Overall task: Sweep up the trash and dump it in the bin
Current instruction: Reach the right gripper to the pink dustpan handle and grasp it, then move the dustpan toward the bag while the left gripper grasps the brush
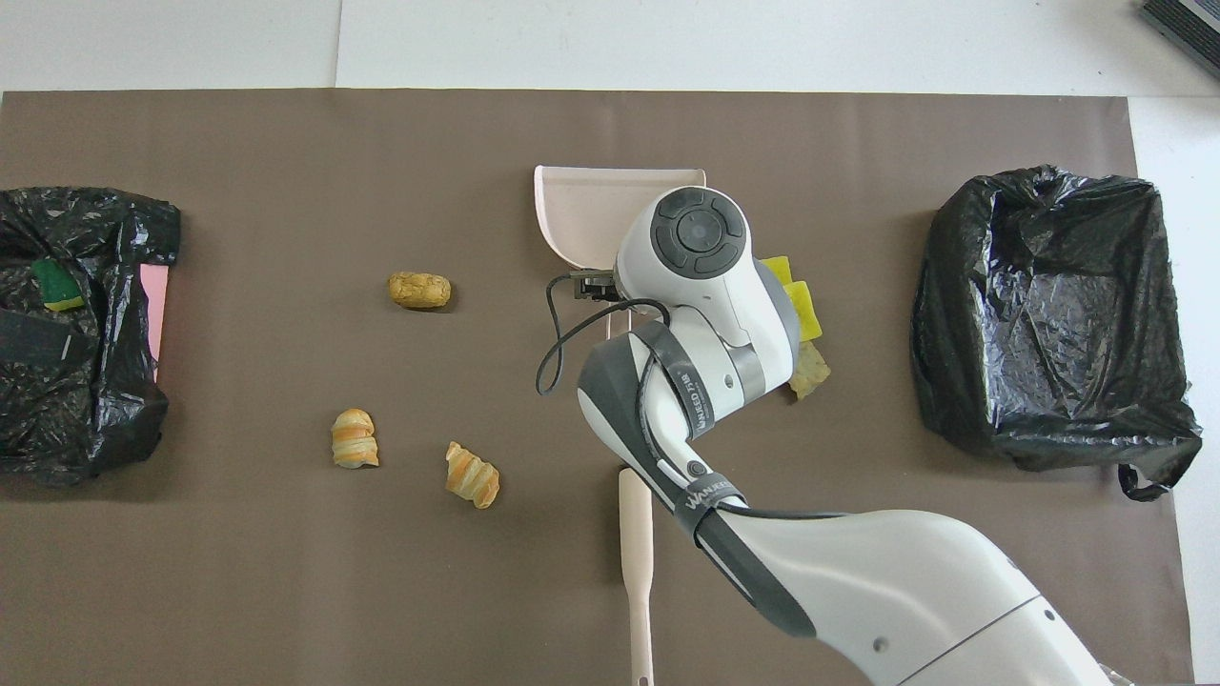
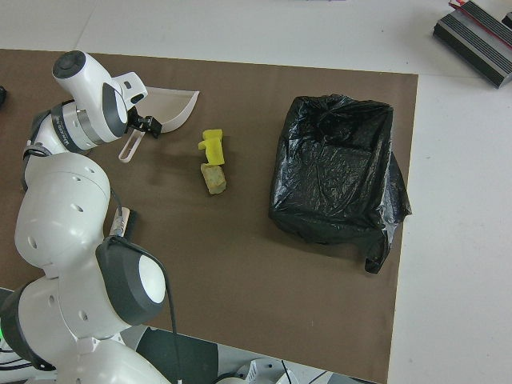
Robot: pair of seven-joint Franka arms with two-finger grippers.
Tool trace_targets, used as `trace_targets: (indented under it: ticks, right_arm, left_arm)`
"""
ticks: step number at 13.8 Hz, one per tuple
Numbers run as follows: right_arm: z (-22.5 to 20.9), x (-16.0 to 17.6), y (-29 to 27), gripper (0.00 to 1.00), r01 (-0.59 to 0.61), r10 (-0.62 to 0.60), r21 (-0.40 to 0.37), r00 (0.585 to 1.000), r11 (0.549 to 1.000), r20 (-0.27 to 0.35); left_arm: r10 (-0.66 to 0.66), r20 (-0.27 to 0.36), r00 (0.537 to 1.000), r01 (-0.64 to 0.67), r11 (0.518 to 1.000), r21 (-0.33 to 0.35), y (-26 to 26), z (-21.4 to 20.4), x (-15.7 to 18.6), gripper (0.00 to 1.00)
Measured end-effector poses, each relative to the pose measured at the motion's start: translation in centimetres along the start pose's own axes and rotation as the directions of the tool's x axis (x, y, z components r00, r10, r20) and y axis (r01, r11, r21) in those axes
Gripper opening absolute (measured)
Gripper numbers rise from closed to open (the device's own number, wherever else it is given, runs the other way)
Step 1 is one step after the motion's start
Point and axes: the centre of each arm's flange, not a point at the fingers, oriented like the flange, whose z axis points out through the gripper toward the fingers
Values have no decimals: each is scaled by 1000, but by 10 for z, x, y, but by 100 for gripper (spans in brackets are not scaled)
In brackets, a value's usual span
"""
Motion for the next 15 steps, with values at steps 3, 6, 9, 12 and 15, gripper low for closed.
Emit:
trace_targets:
  ticks: [3, 6, 9, 12, 15]
  right_arm:
    - [4, -3, -1, 74, 11, -11, -7, 1000, 1000, 14]
    - [4, -6, -3, 56, 17, -16, -11, 1000, 1000, 23]
    - [3, -6, -3, 32, 18, -18, -12, 1000, 1000, 24]
    - [1, -4, 1, 32, 145, -145, -9, 989, 989, 22]
    - [-21, 9, 24, 32, 329, -328, -5, 944, 944, 15]
  left_arm:
    - [1, 0, 1000, -1, 1000, 0, 1, 0, 0, 100]
    - [6, 1, 1000, -6, 1000, 0, 3, 0, 0, 100]
    - [8, 7, 1000, -8, 1000, -1, 5, 3, -2, 100]
    - [18, 17, 1000, -18, 1000, -2, 10, 8, -2, 100]
    - [16, 34, 999, -16, 1000, -2, 32, 25, 3, 100]
